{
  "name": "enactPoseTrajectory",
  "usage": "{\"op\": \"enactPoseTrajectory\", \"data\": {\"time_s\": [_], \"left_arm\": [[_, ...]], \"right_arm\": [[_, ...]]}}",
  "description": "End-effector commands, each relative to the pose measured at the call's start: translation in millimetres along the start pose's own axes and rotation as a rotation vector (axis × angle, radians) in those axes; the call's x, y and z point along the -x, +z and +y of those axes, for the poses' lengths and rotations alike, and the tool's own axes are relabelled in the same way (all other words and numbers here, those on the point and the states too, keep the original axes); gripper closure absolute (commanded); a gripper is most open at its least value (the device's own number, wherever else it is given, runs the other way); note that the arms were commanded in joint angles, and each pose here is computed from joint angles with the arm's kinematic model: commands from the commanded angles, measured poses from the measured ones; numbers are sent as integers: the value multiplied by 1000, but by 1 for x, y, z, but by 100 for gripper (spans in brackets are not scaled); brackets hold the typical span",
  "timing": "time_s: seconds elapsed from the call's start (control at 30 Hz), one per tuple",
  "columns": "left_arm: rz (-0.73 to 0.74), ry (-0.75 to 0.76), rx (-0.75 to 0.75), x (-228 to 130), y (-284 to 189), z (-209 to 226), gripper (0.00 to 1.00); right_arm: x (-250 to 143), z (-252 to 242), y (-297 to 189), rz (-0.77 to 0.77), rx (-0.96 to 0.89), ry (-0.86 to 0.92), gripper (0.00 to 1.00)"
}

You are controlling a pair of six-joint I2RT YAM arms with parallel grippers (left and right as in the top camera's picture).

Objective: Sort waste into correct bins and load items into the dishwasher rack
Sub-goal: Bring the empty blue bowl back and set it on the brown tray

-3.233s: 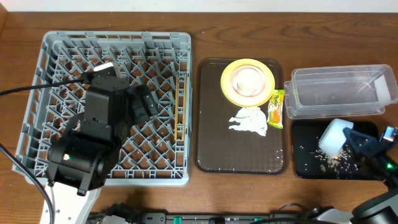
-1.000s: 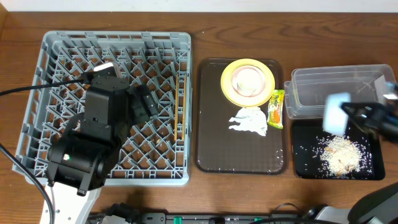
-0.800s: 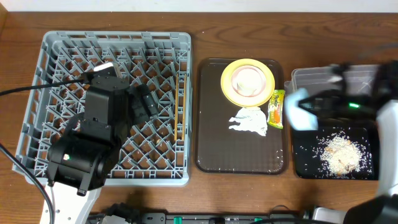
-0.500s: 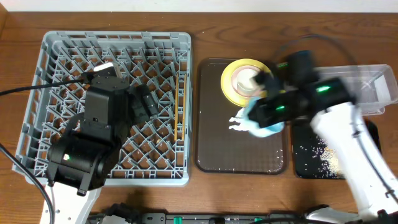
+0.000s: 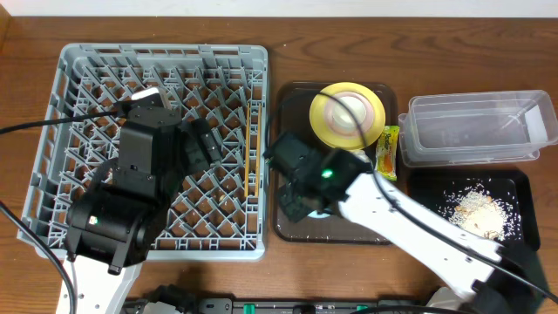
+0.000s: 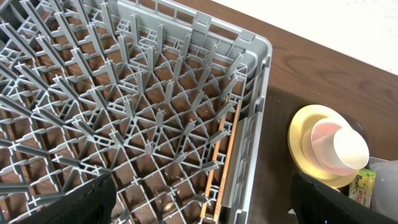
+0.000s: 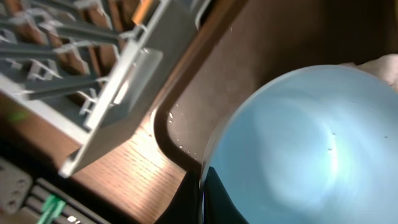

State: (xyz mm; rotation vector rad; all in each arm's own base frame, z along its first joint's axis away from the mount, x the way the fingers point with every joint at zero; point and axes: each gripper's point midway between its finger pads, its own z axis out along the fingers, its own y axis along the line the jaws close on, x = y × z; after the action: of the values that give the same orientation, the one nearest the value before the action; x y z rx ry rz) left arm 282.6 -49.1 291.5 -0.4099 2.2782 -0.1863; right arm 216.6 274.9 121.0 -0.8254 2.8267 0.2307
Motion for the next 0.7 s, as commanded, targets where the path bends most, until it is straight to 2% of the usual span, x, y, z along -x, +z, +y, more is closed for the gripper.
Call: {"op": "enactPoseTrajectory", "data": {"time_s": [0.0,0.13,0.27,0.67], "left_arm": [[-16,0,8,5,-3,2,10],[-16,-1,9,5,-3,2,10],[-16,0,8,5,-3,2,10],[-16,0,8,5,-3,2,10]], "right_arm": [[1,-6,15,17,-82,20,99],[-5,-8,34,75,-102,16,99],[-8,-8,44,103,-108,15,93],[-6,-15,28,80,-101,36,83]]}}
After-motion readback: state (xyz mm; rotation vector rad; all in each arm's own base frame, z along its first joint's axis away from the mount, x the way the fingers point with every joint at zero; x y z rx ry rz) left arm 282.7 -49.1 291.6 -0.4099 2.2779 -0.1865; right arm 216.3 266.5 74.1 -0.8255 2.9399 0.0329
